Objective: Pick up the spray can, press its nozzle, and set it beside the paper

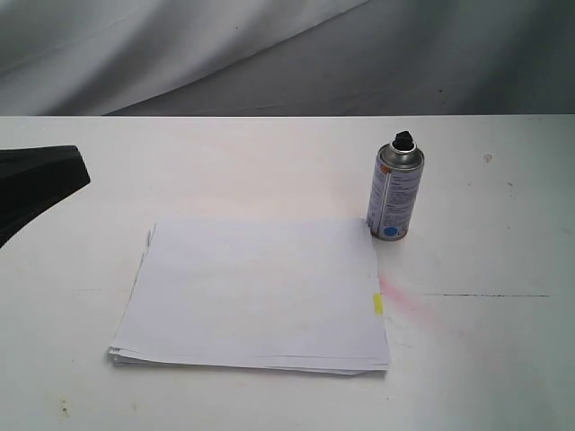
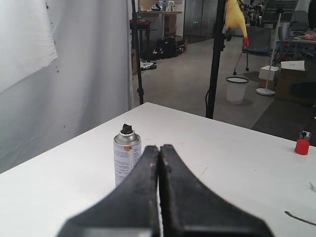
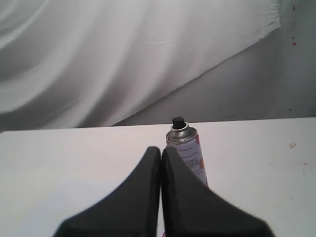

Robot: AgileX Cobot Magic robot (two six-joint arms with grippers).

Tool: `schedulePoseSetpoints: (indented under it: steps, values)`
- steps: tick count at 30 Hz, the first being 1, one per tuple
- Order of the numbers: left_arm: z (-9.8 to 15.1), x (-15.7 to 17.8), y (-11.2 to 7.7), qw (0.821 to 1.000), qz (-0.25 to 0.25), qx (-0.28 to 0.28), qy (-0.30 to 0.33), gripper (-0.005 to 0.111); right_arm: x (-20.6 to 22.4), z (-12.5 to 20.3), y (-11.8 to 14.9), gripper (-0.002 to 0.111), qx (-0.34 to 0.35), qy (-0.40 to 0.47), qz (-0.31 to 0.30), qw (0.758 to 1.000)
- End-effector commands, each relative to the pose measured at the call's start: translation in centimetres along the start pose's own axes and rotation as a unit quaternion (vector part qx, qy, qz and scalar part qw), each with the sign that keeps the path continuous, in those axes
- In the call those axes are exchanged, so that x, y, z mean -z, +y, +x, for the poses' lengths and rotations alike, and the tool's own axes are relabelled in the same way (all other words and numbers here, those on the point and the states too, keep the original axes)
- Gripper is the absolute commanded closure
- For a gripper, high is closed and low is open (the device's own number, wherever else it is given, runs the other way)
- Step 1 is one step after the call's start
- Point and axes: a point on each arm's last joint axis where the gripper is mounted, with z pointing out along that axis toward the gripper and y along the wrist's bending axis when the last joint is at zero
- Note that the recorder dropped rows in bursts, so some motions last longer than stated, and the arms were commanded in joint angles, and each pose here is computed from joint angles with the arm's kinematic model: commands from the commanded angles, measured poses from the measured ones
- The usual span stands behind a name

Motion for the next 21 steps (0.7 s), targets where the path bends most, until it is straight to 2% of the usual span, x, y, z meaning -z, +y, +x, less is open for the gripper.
schedulePoseSetpoints:
  steps: [1, 7, 15, 21]
  values:
    - [-0.03, -0.07, -0.06, 1.0, 0.005, 0.009, -0.01, 0.107, -0.65, 1.72, -0.87, 0.108, -0.056, -0.019, 0.017, 0.998]
    - [-0.03, -0.07, -0.04, 1.0, 0.004, 0.009, -0.01, 0.107, -0.71, 2.27, -0.83, 0.108, -0.067, -0.001, 0.012, 0.998]
    - [0.07, -0.64, -0.87, 1.0, 0.03, 0.007, -0.004, 0.107, -0.72, 2.3, -0.8, 0.108, -0.075, 0.0, 0.011, 0.997]
    - [0.22, -0.84, -0.93, 1.0, 0.026, 0.003, 0.004, 0.107, -0.72, 2.3, -0.8, 0.108, -0.075, 0.001, 0.011, 0.997]
